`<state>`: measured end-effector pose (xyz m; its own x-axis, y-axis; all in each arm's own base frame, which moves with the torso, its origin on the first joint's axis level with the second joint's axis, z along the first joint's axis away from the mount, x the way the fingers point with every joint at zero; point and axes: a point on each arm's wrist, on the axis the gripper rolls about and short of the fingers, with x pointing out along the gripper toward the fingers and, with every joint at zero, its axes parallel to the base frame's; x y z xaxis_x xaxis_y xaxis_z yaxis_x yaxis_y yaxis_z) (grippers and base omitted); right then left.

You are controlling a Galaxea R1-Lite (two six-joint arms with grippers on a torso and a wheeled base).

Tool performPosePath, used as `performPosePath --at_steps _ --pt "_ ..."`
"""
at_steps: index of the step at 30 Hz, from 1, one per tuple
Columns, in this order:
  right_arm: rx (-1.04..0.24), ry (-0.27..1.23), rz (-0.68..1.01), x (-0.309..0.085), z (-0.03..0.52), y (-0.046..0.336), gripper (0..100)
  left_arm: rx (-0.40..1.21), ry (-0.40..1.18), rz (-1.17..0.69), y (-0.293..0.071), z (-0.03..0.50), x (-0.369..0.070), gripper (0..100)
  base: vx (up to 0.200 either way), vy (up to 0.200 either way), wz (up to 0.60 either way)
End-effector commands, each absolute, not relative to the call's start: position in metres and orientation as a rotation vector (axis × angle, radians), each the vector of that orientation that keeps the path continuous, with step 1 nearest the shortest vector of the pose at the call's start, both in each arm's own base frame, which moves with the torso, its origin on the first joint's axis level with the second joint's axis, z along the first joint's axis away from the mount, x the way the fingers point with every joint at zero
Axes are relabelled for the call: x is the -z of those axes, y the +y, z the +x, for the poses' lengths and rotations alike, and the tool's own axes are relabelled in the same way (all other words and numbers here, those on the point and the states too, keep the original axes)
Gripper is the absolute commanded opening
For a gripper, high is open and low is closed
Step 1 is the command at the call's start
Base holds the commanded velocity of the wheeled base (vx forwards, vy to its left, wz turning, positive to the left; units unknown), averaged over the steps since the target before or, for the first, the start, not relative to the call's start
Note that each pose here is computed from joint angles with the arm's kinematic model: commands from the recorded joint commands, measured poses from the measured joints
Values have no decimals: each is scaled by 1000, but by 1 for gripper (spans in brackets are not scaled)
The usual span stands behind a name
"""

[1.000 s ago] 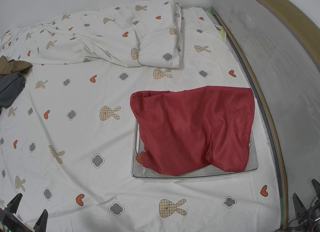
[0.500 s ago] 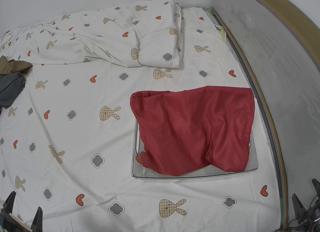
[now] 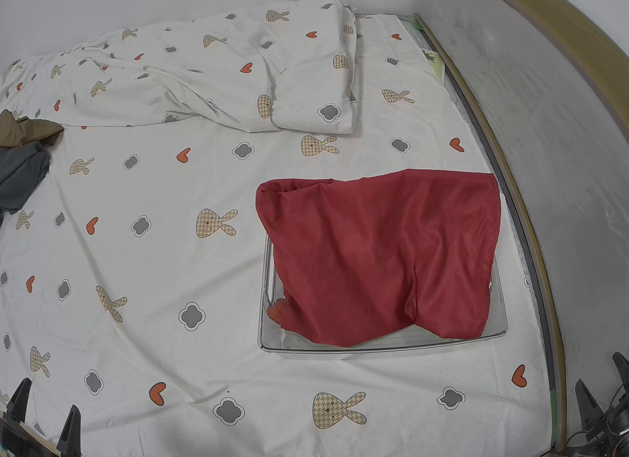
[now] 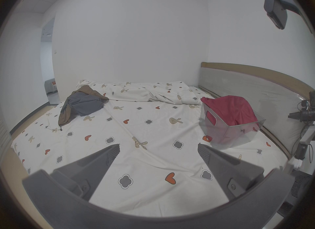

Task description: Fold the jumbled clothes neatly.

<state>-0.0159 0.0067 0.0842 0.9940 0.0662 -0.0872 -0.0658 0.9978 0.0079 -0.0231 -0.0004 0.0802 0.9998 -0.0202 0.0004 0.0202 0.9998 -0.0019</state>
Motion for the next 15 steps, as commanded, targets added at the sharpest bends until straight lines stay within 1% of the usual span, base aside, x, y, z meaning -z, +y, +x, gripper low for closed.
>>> performPosePath --at_steps 1,8,15 --pt "-65 92 5 -85 -16 7 100 18 5 -5 0 -23 -75 100 0 0 0" --pt "-73 89 -3 -84 -16 7 100 18 3 -3 0 -23 -75 100 0 0 0" --pt "-116 90 0 -84 -16 6 100 18 5 -3 0 -23 -75 100 0 0 0"
